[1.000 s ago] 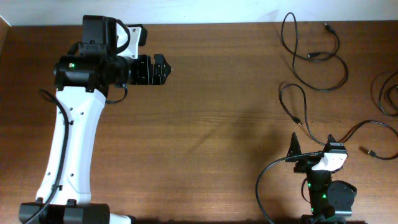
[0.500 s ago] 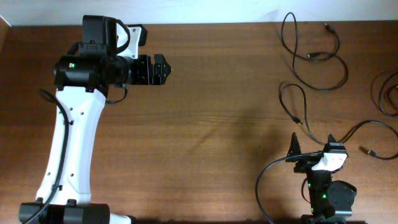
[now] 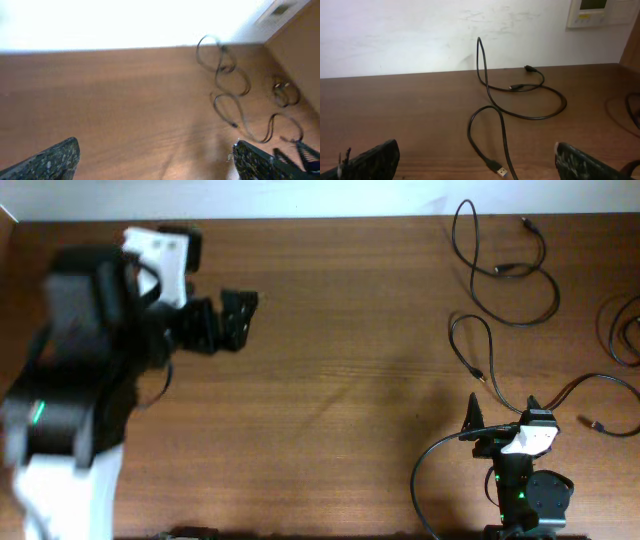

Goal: Untangle cables

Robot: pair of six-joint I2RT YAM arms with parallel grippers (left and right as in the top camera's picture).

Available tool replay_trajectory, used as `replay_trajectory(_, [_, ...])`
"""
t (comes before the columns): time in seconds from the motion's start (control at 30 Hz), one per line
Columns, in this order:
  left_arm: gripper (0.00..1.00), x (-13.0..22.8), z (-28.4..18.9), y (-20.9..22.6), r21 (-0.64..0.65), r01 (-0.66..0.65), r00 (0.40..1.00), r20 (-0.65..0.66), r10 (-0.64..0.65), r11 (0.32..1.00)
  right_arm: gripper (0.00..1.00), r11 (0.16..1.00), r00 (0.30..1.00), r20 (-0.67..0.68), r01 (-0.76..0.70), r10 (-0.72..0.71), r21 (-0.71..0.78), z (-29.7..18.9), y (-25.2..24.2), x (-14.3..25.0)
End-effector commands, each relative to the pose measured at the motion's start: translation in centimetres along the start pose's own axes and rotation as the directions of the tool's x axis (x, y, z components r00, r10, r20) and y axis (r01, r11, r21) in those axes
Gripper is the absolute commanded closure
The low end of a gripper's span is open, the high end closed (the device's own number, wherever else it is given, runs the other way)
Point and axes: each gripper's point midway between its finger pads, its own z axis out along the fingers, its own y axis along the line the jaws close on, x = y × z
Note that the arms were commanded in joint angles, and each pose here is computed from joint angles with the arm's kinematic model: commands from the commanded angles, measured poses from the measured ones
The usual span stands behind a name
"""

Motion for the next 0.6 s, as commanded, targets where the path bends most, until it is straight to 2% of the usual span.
replay_trajectory(0.0, [0.01, -0.9, -7.4, -2.7, 0.004, -0.056, 0.982, 0.183, 0.054, 0.998, 0.02, 1.0, 1.0, 0.002, -0.001, 0.001, 0.027, 0.0, -0.5, 0.2])
replay_trajectory(0.1, [0.01, -0.1, -14.0, -5.2, 0.003, -0.116, 0.935, 0.337, 0.108, 0.993, 0.02, 1.0, 1.0, 0.002, -0.001, 0.001, 0.027, 0.0, -0.5, 0.2])
replay_trajectory(0.17, [0.01, 1.2, -19.2, -6.9, -0.011, -0.16, 0.879, 0.454, 0.147, 0.987, 0.02, 1.0, 1.0, 0.002, -0.001, 0.001, 0.027, 0.0, -0.5, 0.2])
replay_trajectory(0.27, [0.01, 3.4, -23.2, -7.5, -0.089, -0.17, 0.822, 0.536, 0.191, 0.981, 0.02, 1.0, 1.0, 0.002, -0.001, 0.001, 0.027, 0.0, -0.5, 0.2])
replay_trajectory(0.33, [0.01, 7.7, -24.5, -7.6, -0.126, -0.136, 0.835, 0.519, 0.182, 0.983, 0.02, 1.0, 1.0, 0.002, -0.001, 0.001, 0.027, 0.0, -0.5, 0.2])
replay_trajectory(0.4, [0.01, 10.6, -25.1, -7.2, -0.174, -0.114, 0.819, 0.541, 0.192, 0.978, 0.01, 1.0, 1.0, 0.002, -0.001, 0.001, 0.027, 0.0, -0.5, 0.2])
replay_trajectory(0.57, [0.01, 16.3, -22.7, -7.7, -0.096, -0.181, 0.803, 0.561, 0.204, 0.979, 0.02, 1.0, 1.0, 0.002, -0.001, 0.001, 0.027, 0.0, -0.5, 0.2])
